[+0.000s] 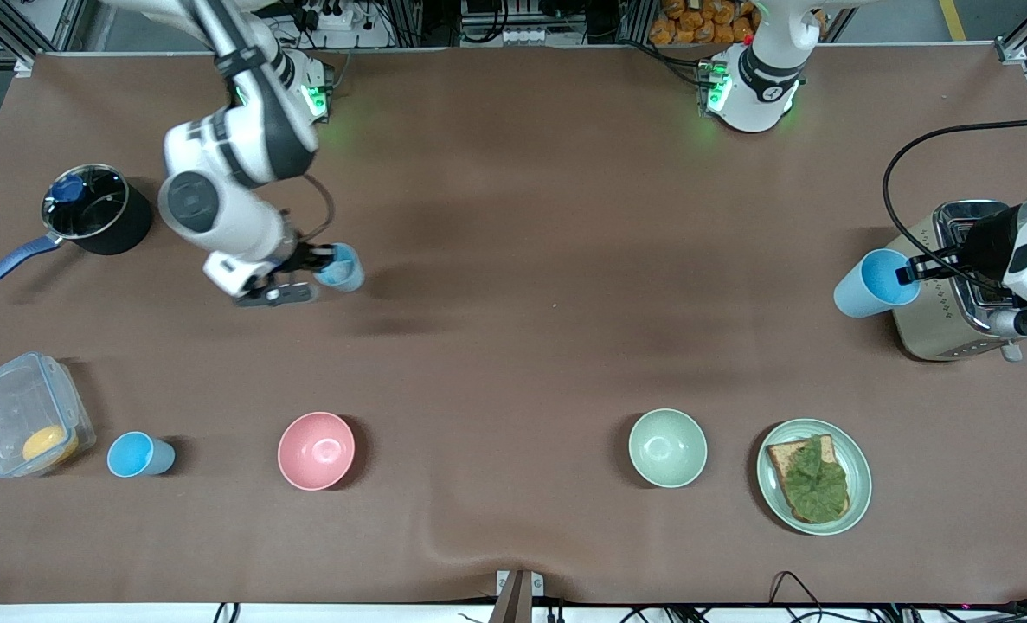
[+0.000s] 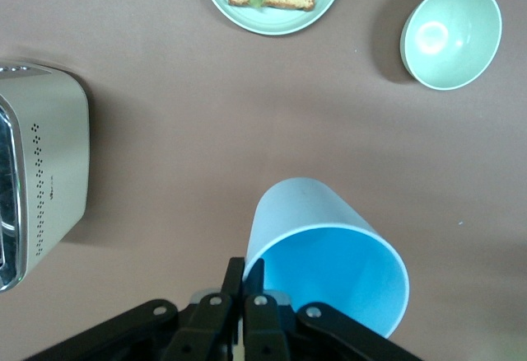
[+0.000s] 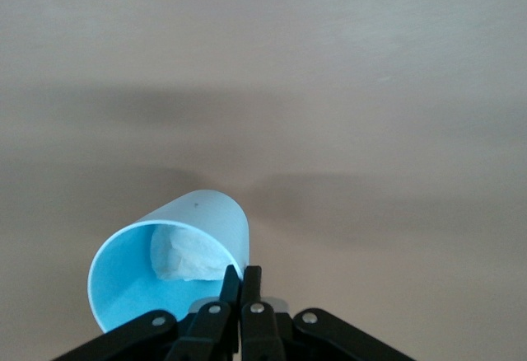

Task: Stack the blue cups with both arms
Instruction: 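Set the cup down mid-table with the right gripper while the left gripper carries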

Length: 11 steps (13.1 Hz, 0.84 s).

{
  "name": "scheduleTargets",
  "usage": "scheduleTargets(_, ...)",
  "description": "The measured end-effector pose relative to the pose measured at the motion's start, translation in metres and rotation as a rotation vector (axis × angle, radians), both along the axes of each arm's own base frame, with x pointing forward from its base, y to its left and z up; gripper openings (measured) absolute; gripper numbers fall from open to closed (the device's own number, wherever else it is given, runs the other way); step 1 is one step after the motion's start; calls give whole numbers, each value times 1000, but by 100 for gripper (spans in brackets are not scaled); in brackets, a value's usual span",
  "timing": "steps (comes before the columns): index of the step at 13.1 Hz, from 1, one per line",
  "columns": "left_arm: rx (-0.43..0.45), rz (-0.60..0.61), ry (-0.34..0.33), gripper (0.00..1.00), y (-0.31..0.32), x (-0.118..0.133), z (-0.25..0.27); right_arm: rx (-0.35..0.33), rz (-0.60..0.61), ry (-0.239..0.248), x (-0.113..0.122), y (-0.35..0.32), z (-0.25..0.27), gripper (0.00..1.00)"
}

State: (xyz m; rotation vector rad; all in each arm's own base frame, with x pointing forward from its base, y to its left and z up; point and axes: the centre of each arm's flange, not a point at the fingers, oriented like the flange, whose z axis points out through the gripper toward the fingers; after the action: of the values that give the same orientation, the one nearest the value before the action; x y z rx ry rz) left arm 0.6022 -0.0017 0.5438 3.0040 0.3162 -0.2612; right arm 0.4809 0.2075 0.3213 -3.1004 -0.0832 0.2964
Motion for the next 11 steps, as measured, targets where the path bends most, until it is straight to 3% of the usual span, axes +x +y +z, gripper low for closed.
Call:
scheduleTargets(6,-1,-7,8,3,-4,1,-4,20,-104,-64,-71,157,0,2)
scheduleTargets(11,-2,-11,7,3,-6,1,-4,46,-172,-97,-81,214,-36,2)
